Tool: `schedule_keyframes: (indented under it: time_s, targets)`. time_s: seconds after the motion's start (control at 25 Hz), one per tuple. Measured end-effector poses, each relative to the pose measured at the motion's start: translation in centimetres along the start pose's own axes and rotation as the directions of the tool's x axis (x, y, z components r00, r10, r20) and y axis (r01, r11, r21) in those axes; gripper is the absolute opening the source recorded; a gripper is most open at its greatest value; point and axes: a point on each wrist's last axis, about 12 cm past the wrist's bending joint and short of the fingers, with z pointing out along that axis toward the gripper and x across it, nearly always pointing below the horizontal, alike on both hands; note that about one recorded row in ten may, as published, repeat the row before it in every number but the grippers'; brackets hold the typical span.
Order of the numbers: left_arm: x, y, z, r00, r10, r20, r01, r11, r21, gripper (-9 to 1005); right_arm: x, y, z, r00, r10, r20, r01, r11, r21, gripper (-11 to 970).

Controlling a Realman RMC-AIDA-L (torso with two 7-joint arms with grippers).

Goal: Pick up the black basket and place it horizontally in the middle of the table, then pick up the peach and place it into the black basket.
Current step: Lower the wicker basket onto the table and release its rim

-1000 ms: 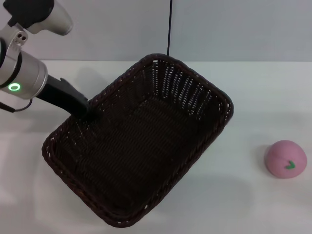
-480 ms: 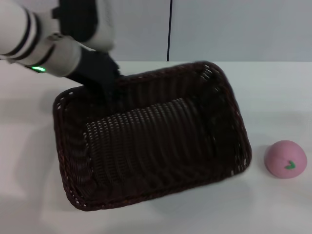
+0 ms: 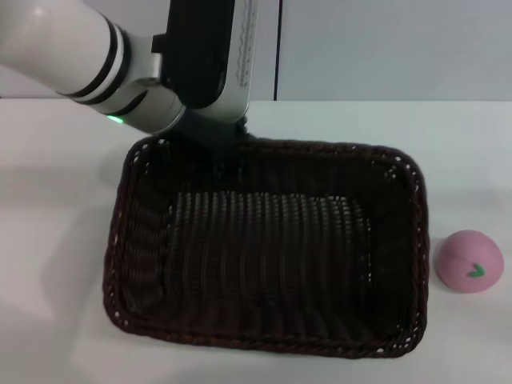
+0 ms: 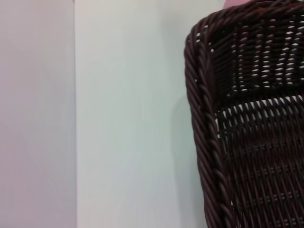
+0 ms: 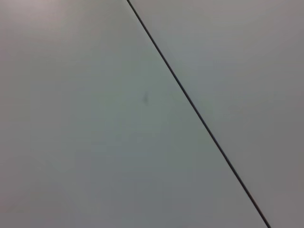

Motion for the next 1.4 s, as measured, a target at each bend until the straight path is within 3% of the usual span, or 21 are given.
schedule_keyframes:
  time_s: [0.76,1.0,1.16,1.28,1.4]
  targets:
    - [0.3,0.3,0.5,0.998,-0.010,0.069,0.018,0.993,-0.116,217,0.3,-0.2,0.0,1.000,0.005,-0.018,-0.004,1.000,0.021,666]
    - [0.9,0.1,0.5,0.998,0.038,0.056,-0.031,0.993,-0.117,333,0.7,0.0,-0.2,0.999,0.023,-0.025,-0.022,0.999,0.030,663]
    - [1.3,0.3,0.4,0.997,0.029,0.074,-0.018,0.990,-0.141,539,0.8,0.0,-0.6,0.999,0.030,-0.023,-0.029,0.999,0.045,661]
    - [2.2,0.8,-0.6,0.984,-0.035,0.173,0.069,0.979,-0.193,668,0.6,-0.1,-0.8,1.000,0.022,-0.020,-0.021,0.999,0.049,659]
    - [4.2,1.5,-2.5,0.927,-0.158,0.339,0.250,0.936,-0.247,786,0.0,-0.4,-1.0,1.000,-0.009,-0.027,0.010,1.000,0.028,658]
